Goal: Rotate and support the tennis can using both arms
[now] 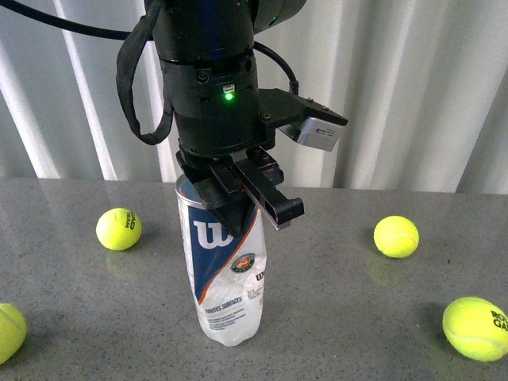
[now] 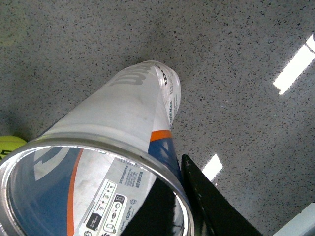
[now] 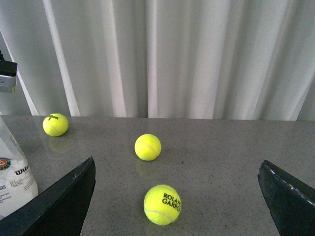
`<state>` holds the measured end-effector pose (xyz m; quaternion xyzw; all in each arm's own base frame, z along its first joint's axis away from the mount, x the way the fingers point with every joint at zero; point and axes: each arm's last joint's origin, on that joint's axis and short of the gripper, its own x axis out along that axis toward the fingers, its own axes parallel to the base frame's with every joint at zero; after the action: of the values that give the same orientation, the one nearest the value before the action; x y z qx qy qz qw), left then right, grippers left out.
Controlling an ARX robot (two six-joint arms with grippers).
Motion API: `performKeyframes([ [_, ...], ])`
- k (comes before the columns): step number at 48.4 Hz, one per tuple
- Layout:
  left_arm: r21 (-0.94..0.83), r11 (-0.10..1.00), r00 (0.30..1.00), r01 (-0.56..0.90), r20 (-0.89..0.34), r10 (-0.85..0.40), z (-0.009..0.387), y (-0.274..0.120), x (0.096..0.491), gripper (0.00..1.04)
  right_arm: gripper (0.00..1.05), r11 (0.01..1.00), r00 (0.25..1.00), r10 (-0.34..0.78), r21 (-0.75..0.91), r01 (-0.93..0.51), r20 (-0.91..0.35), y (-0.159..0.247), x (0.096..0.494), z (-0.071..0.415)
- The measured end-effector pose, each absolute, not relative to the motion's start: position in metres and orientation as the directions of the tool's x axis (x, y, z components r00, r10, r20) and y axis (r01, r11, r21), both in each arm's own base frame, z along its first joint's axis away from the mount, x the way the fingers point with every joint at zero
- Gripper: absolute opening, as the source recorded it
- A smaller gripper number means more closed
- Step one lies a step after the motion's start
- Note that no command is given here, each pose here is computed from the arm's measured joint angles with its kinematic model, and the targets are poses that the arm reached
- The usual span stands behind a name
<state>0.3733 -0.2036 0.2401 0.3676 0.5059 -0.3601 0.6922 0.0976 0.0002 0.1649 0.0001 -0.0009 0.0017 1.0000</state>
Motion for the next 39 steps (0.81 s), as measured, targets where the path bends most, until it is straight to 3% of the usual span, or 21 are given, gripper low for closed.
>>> performKeyframes([
  [4,0.12,0.48,0.215,0.869,-0.965,-0.148,0.24,-0.204,0.373,0.27,0.98,1.0,1.0,0.003,0.0,-0.003,0.002,0.0,0.098,0.165],
  [18,0.06,0.509,0.192,0.859,-0.959,-0.211,0.251,-0.205,0.37,0.66,0.98,1.0,1.0,0.003,0.0,-0.003,0.002,0.0,0.098,0.165],
  [26,-0.046,0.546,0.183,0.837,-0.915,-0.358,0.276,-0.205,0.367,0.91,0.98,1.0,1.0,0.003,0.0,-0.003,0.002,0.0,0.098,0.165],
  [28,-0.079,0.564,0.208,0.822,-0.881,-0.426,0.29,-0.203,0.367,0.99,0.98,1.0,1.0,0.004,0.0,-0.004,0.002,0.0,0.098,0.165],
  [32,-0.131,0.601,0.264,0.788,-0.81,-0.523,0.309,-0.197,0.367,0.97,0.98,1.0,1.0,0.003,0.0,-0.003,0.002,0.0,0.098,0.165],
  [39,-0.178,0.759,0.489,0.626,-0.669,-0.56,0.333,-0.178,0.368,0.98,0.98,1.0,1.0,0.003,0.0,-0.003,0.002,0.0,0.098,0.165],
])
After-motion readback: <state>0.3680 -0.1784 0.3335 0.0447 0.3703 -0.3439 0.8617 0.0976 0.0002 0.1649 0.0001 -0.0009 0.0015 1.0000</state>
